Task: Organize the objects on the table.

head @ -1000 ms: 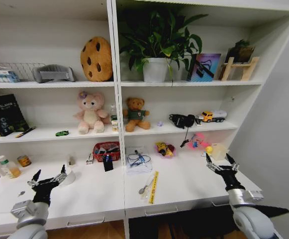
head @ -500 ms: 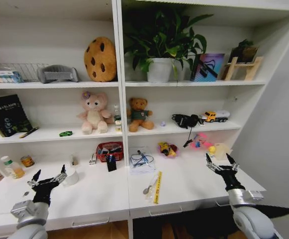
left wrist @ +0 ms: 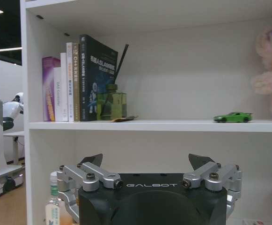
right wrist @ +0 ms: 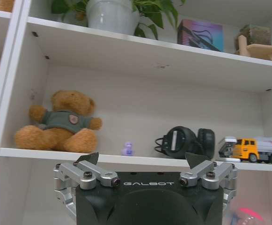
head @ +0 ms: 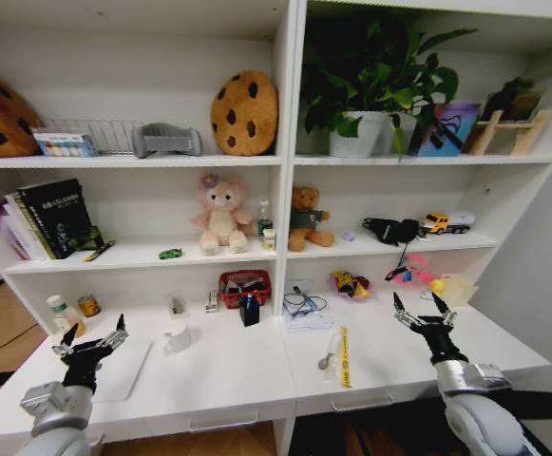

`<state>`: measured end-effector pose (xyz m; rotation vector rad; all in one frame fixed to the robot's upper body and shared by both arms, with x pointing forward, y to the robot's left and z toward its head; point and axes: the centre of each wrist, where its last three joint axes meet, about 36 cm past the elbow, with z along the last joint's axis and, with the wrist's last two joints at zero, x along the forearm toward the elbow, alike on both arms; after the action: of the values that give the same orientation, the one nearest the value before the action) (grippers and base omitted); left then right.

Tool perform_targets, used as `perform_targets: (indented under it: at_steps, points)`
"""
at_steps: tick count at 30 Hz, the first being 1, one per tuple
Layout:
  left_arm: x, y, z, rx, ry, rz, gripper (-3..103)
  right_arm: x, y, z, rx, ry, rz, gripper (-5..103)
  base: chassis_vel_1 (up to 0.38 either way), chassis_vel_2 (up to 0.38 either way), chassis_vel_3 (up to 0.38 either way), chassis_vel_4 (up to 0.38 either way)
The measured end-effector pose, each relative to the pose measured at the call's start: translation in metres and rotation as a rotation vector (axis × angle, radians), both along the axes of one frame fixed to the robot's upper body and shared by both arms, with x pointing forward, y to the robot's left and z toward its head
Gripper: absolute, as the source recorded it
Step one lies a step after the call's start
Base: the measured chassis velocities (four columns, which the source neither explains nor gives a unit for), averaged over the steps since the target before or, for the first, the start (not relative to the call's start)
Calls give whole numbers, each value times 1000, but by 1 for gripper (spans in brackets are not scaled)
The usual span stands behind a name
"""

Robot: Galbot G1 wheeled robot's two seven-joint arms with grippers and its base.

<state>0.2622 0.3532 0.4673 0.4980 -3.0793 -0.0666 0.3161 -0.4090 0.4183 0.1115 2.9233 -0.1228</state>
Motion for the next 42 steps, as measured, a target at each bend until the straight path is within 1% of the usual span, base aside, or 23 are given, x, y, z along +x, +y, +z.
perform_targets:
  at_steps: [25,42]
  points:
    - [0,0,0,0,0,0,100,0,0,0,0,0,0,100,180,175,-175,-171]
    - [0,0,0,0,0,0,100,0,0,0,0,0,0,100,6,8,-7,-12]
